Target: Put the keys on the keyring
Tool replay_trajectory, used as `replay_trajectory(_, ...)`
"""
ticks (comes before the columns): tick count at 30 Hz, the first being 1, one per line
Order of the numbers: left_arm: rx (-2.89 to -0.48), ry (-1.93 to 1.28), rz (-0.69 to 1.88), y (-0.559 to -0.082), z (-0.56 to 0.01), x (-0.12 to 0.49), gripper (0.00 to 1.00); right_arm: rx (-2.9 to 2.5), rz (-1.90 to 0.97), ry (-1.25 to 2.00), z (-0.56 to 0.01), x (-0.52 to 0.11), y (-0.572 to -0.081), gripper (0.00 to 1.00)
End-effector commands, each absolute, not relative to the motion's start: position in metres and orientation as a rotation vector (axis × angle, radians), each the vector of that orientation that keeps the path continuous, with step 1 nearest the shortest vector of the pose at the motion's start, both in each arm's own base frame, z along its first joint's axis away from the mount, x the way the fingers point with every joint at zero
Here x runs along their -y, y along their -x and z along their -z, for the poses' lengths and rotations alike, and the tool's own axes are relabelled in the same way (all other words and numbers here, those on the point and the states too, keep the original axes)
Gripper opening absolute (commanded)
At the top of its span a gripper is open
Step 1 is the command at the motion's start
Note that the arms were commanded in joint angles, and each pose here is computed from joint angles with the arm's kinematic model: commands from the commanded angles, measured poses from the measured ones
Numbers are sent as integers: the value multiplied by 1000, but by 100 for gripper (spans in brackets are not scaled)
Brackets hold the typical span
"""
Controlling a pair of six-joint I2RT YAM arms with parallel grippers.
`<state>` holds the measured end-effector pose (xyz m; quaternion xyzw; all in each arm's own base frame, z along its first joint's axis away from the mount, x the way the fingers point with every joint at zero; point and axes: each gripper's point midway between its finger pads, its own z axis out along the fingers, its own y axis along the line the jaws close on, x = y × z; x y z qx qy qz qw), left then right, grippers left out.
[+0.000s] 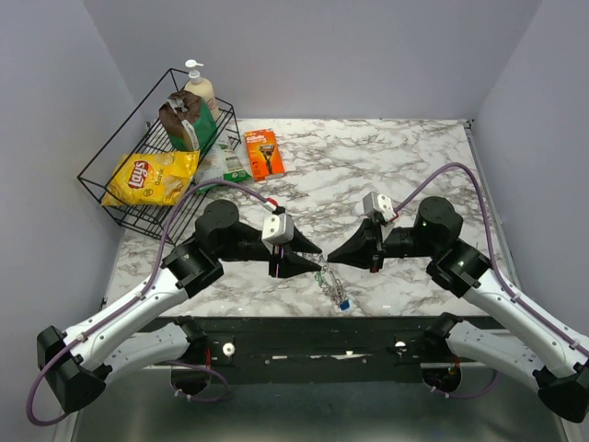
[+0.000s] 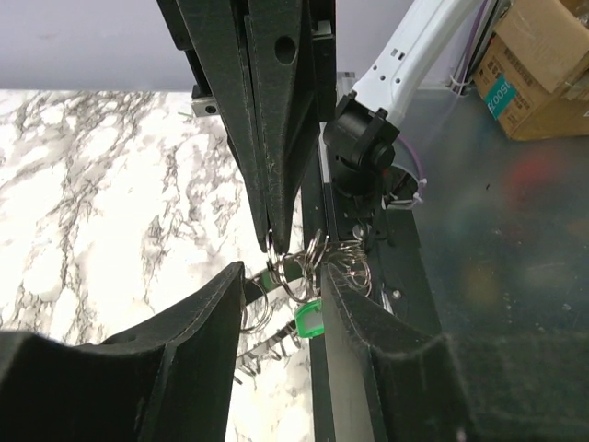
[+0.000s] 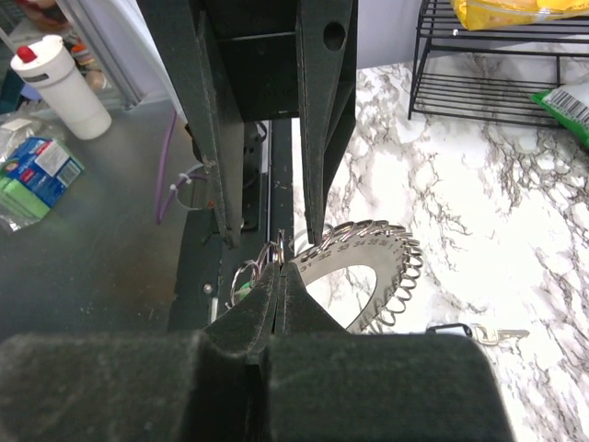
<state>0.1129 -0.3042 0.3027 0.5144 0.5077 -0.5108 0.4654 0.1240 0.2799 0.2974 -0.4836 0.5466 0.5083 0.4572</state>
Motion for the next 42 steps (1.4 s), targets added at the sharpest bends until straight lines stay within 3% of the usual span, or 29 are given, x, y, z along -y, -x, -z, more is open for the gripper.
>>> replay_trajectory(1, -1266, -1288, 1189, -115, -308, 299, 50, -1345, -1187, 1228, -304, -277, -128, 1)
replay_trajectory(18, -1478, -1487, 1093, -130, -293, 302, 55, -1500, -1133, 1289, -294, -274, -135, 1)
replay_trajectory(42, -1479, -1518, 1042, -147, -292, 313, 41, -1596, -1106, 1330, -288, -276, -143, 1)
